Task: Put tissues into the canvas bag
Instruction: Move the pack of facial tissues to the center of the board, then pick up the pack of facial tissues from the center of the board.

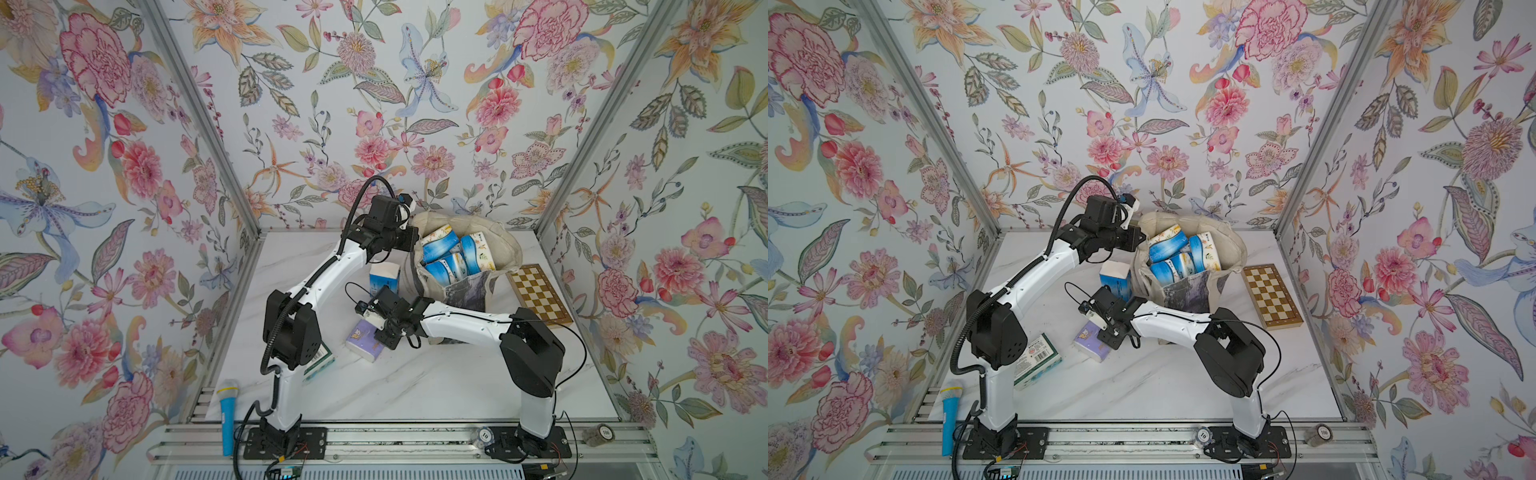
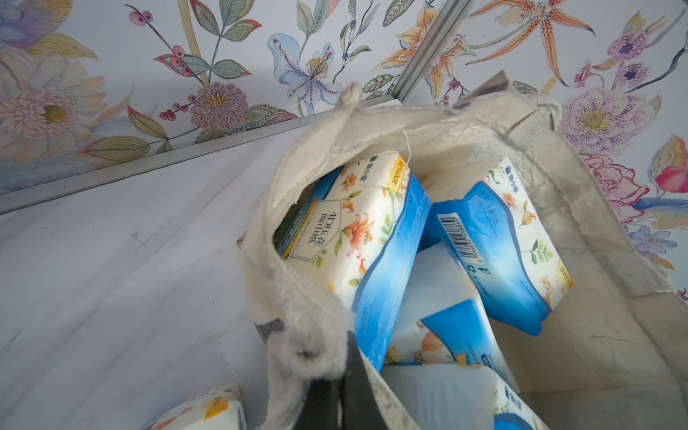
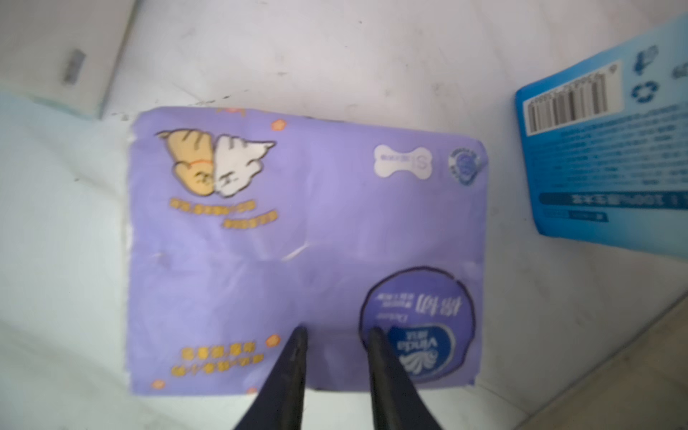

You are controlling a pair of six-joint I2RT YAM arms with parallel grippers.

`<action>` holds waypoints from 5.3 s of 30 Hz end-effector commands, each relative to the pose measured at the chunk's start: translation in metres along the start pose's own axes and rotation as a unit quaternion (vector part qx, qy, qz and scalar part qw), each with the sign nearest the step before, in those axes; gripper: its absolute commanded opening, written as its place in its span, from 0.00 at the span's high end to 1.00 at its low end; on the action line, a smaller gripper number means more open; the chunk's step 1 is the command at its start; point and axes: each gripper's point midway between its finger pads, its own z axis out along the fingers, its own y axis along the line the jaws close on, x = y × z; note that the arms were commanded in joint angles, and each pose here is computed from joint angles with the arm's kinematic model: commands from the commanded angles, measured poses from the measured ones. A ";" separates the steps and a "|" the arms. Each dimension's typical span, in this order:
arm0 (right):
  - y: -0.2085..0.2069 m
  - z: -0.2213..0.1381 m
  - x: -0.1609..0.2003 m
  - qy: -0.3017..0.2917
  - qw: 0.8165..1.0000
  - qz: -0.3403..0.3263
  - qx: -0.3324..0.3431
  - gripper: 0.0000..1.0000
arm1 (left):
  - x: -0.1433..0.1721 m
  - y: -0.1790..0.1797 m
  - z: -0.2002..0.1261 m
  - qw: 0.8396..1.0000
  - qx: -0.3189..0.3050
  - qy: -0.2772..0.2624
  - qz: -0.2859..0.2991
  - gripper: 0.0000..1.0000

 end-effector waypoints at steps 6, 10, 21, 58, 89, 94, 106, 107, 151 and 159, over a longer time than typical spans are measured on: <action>0.103 -0.047 -0.056 -0.128 0.966 -0.070 -0.215 0.72 | -0.049 -0.025 -0.039 0.996 0.011 -0.078 0.032 1.00; 0.118 -0.037 -0.070 -0.129 0.955 -0.078 -0.256 0.73 | -0.051 -0.029 -0.039 0.996 0.015 -0.080 0.034 1.00; 0.152 -0.016 -0.108 -0.117 0.917 -0.084 -0.372 0.74 | -0.054 -0.035 -0.039 0.996 0.021 -0.082 0.038 1.00; 0.016 0.077 -0.049 0.071 0.995 0.045 -0.052 0.79 | -0.049 -0.037 -0.028 0.996 0.032 -0.070 0.038 1.00; 0.033 0.009 -0.053 -0.010 0.991 0.092 -0.098 0.55 | -0.042 -0.034 -0.026 0.997 0.028 -0.063 0.039 1.00; 0.040 0.014 -0.028 0.034 0.988 0.089 -0.119 0.57 | -0.042 -0.034 -0.029 0.997 0.024 -0.064 0.041 1.00; 0.037 -0.003 0.062 0.139 0.977 0.104 -0.123 0.58 | -0.043 -0.036 -0.030 0.997 0.027 -0.065 0.042 1.00; 0.036 -0.007 0.066 0.141 0.977 0.106 -0.120 0.58 | -0.043 -0.036 -0.031 0.997 0.027 -0.065 0.043 1.00; -0.002 -0.008 0.044 0.106 0.937 0.333 -0.012 0.01 | -0.040 -0.034 -0.043 0.996 0.018 -0.072 0.048 0.93; -0.001 0.002 0.032 0.106 0.943 0.314 -0.001 0.01 | -0.042 -0.033 -0.045 0.996 0.017 -0.075 0.046 0.93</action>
